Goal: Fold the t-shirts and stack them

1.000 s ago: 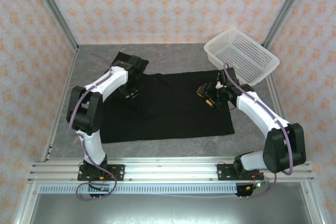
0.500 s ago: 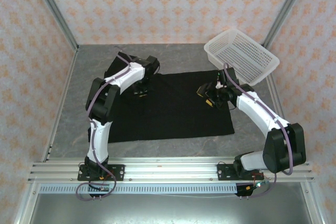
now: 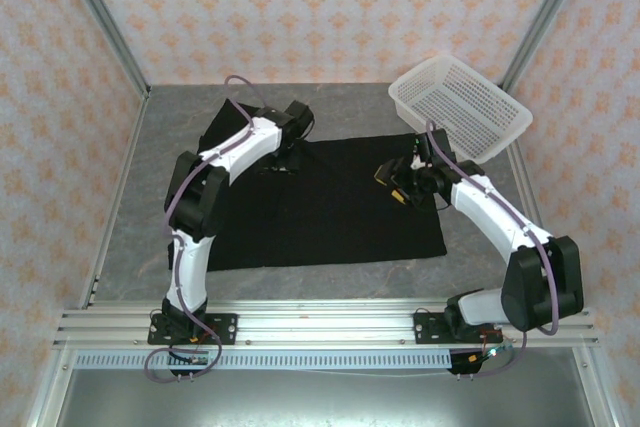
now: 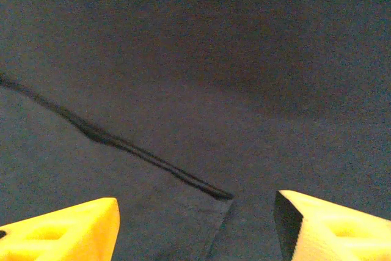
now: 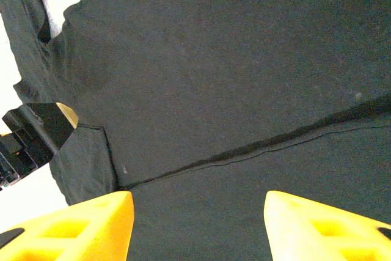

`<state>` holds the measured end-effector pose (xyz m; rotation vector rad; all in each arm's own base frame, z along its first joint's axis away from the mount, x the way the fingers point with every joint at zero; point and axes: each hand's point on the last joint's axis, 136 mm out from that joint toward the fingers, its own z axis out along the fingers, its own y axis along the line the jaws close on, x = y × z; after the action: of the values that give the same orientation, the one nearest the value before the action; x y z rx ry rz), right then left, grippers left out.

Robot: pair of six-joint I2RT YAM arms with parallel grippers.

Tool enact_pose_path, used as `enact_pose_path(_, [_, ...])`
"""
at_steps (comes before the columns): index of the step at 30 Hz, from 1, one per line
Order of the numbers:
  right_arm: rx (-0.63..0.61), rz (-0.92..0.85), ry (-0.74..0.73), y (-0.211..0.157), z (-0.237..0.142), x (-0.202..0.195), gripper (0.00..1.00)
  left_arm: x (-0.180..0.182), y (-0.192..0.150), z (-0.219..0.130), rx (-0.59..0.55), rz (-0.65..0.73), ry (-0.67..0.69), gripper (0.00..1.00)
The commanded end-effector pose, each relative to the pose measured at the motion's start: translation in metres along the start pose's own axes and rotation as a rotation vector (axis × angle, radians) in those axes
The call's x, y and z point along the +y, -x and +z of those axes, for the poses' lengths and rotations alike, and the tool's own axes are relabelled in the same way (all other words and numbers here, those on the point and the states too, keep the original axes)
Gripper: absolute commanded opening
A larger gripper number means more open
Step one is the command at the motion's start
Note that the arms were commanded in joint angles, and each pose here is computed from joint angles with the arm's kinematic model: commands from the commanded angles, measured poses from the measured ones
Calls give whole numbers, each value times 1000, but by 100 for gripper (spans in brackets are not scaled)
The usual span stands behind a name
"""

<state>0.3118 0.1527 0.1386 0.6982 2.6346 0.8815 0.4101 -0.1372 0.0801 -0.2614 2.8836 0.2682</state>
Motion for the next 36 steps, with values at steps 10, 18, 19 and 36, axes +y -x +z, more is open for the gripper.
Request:
enact_pose_path(10, [-55, 60, -241, 7, 2, -58, 40, 124, -88, -8, 155, -632, -24, 36])
enact_pose_path(18, [63, 61, -392, -7, 37, -90, 38, 167, -125, 44, 288, -822, 93, 32])
enact_pose_path(19, [81, 61, -418, -13, 40, -95, 37, 172, -129, 48, 295, -838, 109, 33])
enact_pose_path(36, [348, 54, -527, -104, 82, -93, 41, 266, -165, 63, 382, -1004, 296, 33])
